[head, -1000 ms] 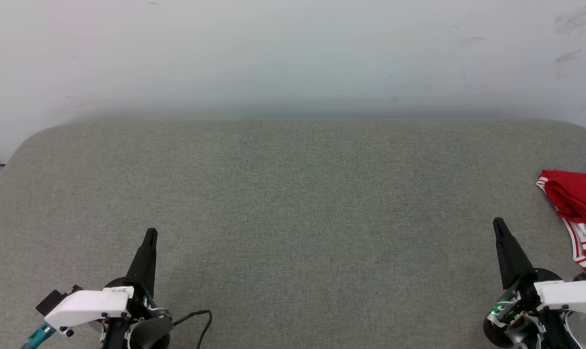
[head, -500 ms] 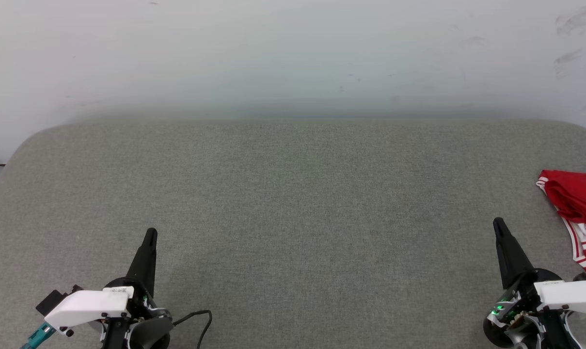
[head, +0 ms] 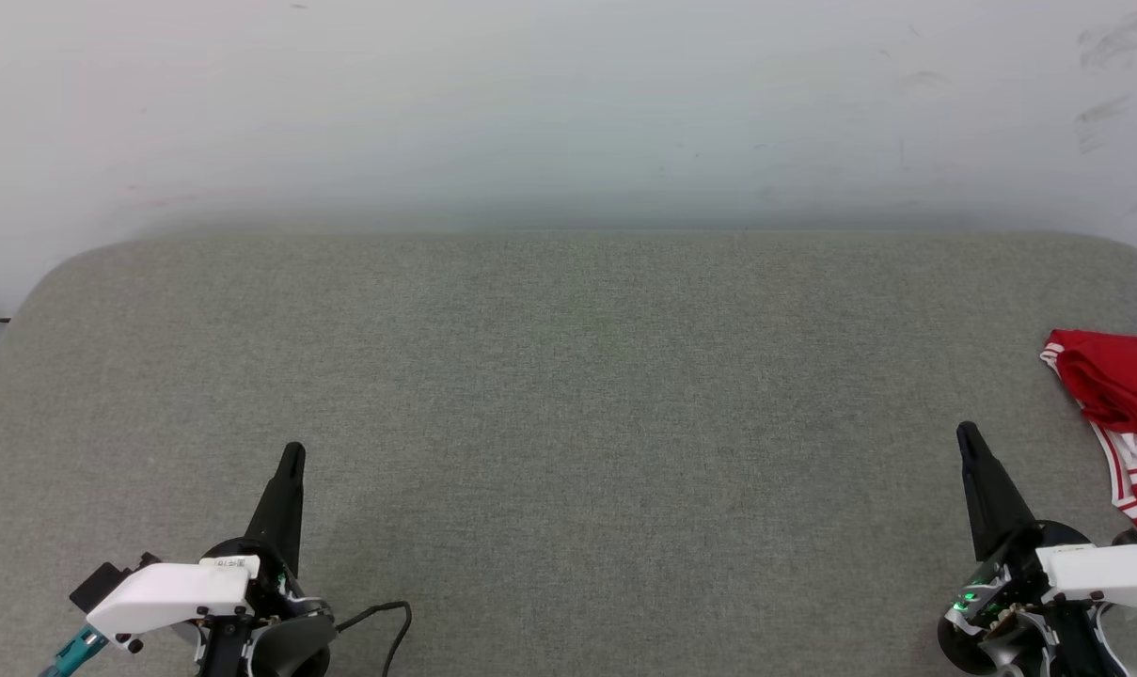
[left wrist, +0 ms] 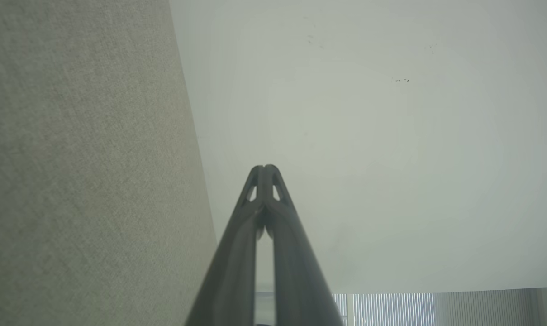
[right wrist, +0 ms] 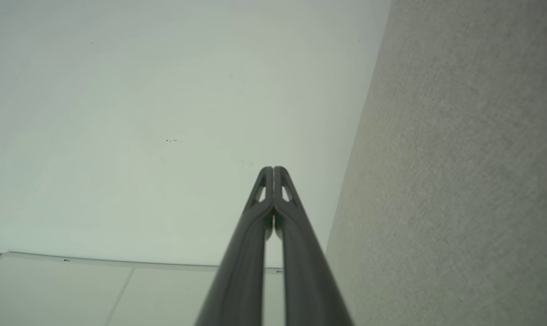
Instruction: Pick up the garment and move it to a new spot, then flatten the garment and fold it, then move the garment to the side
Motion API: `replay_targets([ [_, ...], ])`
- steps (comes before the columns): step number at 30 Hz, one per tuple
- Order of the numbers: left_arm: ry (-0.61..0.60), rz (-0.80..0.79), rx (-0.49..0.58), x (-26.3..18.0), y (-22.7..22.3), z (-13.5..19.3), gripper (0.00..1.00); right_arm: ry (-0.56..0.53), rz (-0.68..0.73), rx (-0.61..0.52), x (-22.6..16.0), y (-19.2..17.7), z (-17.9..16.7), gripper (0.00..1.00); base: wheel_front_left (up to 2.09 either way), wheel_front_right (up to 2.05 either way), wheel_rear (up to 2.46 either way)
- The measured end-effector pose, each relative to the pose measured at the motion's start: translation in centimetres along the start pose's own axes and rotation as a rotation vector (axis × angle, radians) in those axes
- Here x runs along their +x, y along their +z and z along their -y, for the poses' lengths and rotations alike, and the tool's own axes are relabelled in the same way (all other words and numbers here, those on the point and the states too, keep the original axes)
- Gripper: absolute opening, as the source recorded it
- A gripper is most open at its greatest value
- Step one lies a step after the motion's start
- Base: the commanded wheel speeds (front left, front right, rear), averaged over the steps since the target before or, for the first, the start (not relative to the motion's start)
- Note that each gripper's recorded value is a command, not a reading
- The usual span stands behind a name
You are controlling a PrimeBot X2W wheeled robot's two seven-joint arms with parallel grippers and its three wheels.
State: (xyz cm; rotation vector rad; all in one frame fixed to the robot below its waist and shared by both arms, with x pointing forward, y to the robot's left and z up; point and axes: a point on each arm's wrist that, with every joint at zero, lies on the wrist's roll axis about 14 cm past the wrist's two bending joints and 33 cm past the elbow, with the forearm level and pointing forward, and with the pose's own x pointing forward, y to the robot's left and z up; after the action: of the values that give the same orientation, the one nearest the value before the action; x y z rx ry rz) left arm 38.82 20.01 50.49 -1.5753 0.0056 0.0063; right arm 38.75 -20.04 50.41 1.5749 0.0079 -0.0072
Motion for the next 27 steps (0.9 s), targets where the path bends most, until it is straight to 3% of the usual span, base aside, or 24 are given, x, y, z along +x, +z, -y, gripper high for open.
replay_targets([
  [27,0.000,-0.001,0.000,0.00,0.00,0.00,0.00,0.000,0.000,0.000,0.00,-0.01,0.00,0.00,0.00,0.00,0.00],
])
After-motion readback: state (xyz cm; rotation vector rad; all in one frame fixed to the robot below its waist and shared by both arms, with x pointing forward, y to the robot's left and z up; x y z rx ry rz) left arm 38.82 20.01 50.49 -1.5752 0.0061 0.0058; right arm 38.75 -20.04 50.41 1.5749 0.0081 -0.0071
